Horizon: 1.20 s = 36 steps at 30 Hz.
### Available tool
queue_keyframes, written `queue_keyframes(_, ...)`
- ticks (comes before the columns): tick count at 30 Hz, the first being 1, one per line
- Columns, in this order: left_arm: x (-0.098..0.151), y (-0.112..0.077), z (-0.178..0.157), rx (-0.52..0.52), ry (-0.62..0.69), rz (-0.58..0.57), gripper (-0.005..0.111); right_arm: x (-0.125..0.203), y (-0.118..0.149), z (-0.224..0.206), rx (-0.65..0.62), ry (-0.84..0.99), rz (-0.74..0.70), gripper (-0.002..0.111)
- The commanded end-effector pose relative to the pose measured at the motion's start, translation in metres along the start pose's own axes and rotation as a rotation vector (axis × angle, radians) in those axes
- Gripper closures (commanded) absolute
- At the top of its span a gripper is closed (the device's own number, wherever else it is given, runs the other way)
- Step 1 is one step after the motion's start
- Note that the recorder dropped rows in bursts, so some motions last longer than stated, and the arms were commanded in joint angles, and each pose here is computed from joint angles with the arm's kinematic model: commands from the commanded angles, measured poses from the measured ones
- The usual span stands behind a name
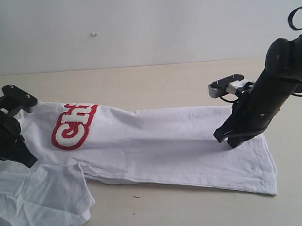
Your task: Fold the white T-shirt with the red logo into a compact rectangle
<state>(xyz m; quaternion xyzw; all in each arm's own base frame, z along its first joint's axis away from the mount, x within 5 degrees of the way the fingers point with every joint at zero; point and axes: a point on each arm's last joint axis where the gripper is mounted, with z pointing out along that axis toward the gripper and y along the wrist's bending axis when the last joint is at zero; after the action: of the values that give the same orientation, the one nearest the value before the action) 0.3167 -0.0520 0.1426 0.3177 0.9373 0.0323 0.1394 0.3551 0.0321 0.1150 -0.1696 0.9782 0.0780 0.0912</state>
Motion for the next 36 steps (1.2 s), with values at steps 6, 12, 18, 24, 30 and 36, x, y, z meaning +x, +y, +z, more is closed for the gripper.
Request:
queue_keyframes(6, -0.003, -0.020, -0.001, 0.046, 0.046, 0.039, 0.107, -0.006, -0.018, 0.053, 0.109, -0.090, 0.003, 0.108)
queue_keyframes(12, -0.004, -0.020, -0.001, 0.039, 0.029, 0.041, 0.107, -0.012, -0.025, 0.063, 0.161, -0.183, 0.065, 0.108)
queue_keyframes(18, 0.000, -0.023, 0.022, 0.068, 0.086, 0.040, 0.107, -0.013, -0.024, 0.057, 0.155, -0.171, 0.024, 0.108)
queue_keyframes(24, -0.001, -0.023, 0.044, 0.061, 0.068, 0.032, 0.107, -0.011, -0.019, 0.046, 0.124, -0.137, 0.015, 0.108)
queue_keyframes(30, -0.008, -0.020, 0.023, 0.030, 0.001, -0.030, 0.092, -0.009, -0.015, 0.039, 0.093, -0.104, 0.025, 0.108)
queue_keyframes(36, 0.008, -0.020, -0.014, 0.083, 0.143, -0.071, 0.059, -0.008, -0.006, 0.033, 0.000, -0.085, 0.030, 0.108)
